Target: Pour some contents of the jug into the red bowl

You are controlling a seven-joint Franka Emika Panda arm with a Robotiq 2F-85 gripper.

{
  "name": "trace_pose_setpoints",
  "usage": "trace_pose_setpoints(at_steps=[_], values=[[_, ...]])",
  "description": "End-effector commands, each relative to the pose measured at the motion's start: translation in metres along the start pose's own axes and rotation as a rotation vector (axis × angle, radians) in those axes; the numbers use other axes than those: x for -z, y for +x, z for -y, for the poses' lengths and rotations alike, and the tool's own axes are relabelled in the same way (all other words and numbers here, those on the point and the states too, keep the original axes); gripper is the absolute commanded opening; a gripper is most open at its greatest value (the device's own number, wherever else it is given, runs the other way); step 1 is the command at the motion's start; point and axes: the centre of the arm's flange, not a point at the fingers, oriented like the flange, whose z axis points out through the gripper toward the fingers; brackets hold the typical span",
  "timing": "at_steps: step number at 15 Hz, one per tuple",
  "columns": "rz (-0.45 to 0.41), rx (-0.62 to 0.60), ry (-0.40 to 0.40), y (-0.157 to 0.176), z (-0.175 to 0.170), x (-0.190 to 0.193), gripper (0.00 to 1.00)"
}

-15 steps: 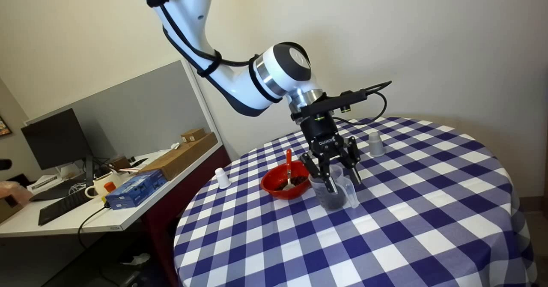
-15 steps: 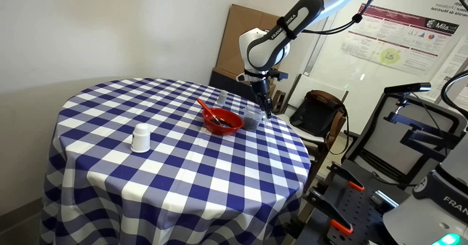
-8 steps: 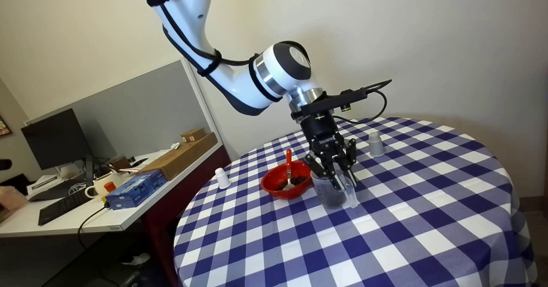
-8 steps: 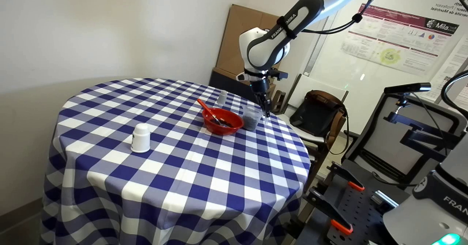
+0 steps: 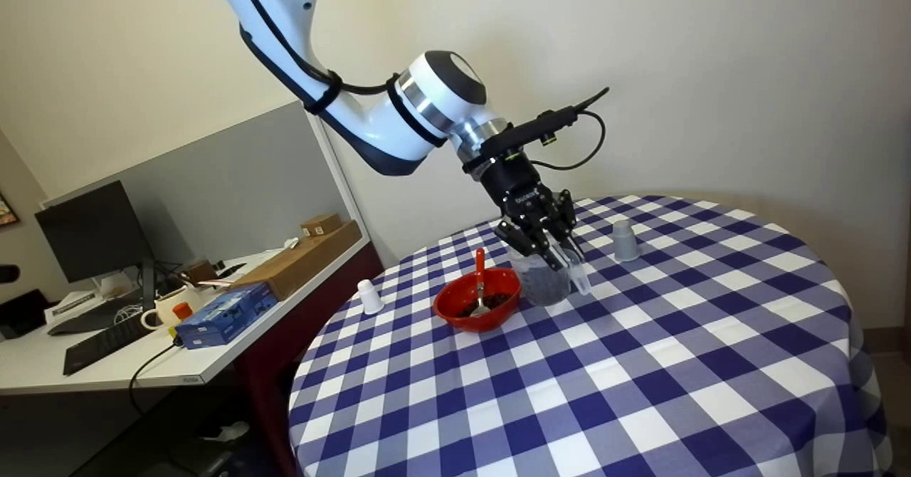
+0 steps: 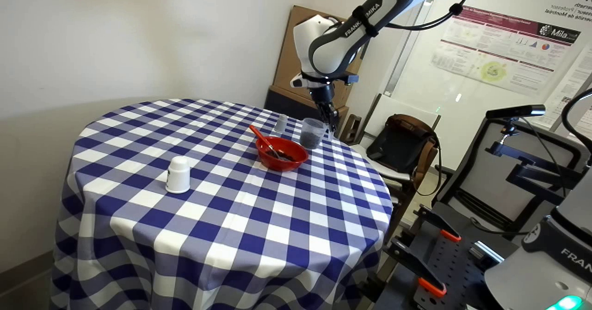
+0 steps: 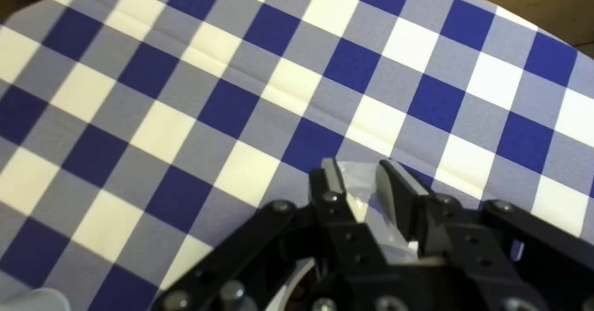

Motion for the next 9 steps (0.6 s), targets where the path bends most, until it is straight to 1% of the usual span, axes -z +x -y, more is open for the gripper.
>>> trace_pose_setpoints(at_steps=[1,5,9], values=[[0.103,0.012,-0.165,0.002,0.008,0.049,0.13],[0.248,0.050,-0.346,0.024,0.019,0.081,0.13],[0.385,0.084,-0.535,0.060,0.044,0.085,0.13]])
